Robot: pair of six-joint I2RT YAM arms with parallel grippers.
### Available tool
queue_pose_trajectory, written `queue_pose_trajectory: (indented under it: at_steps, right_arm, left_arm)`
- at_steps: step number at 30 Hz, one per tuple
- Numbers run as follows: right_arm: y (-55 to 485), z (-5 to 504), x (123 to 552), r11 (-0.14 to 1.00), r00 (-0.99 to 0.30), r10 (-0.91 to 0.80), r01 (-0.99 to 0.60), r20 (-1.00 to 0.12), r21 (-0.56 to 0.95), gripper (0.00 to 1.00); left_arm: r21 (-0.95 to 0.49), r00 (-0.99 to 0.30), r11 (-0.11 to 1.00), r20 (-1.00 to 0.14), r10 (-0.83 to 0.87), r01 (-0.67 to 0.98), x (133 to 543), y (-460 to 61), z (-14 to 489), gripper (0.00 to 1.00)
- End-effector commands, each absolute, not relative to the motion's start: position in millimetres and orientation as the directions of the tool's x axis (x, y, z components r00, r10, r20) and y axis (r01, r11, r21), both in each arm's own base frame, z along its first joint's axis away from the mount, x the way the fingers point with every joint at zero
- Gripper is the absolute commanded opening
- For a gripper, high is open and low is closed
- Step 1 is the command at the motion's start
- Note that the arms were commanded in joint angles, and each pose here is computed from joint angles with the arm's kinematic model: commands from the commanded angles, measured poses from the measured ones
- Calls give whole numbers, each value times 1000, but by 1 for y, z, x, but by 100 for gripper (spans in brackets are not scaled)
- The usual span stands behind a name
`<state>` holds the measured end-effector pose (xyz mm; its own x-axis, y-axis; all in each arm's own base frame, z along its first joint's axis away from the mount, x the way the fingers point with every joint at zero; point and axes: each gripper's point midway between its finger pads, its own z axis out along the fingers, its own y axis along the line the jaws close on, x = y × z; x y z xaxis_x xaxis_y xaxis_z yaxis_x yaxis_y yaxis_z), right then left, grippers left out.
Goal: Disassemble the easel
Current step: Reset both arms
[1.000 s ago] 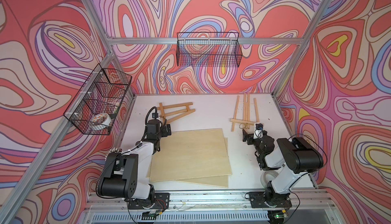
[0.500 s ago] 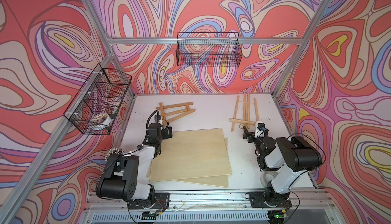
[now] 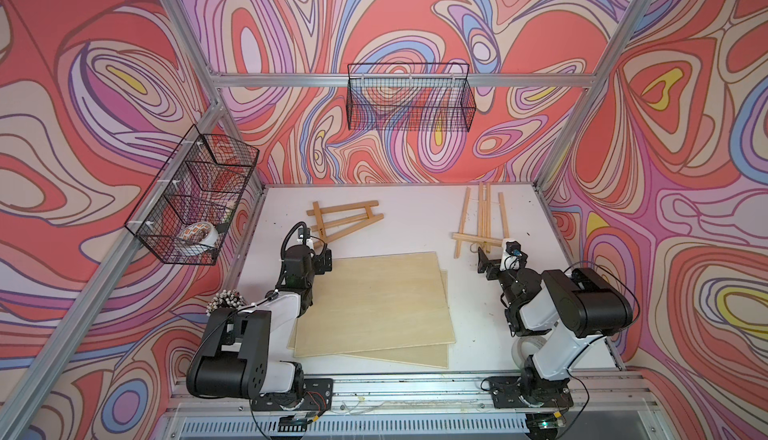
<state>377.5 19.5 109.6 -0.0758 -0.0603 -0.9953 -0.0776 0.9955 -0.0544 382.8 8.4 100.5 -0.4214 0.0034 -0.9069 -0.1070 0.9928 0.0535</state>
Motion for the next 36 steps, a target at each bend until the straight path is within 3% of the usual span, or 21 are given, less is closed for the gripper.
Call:
queue_pose_trajectory:
  at_steps: [1,6,13,18,36]
  right_arm:
    - [17,116,377,997,-55,-51,-65,-997,-48,98]
    - [16,115,378,997,-55,-49,-56,-997,-45,98]
    - [-5,116,386,998,-66,-9,66,-998,-14,98]
    - [-15,93,428,991,-279,22,135,-960,-17,98]
    - [-15,93,427,993,-277,23,116,-961,-10,98]
  left_arm:
    - [37,-341,996,-940,8,-77,387,7,105,100]
    - [67,-294,995,-952,86,73,384,-20,94,100]
    - [-26,-372,1000,-928,-18,15,395,0,87,100]
    - [-22,-370,1000,-929,-26,-17,395,5,88,100]
    - [-15,-365,1000,-931,-24,-26,395,6,89,100]
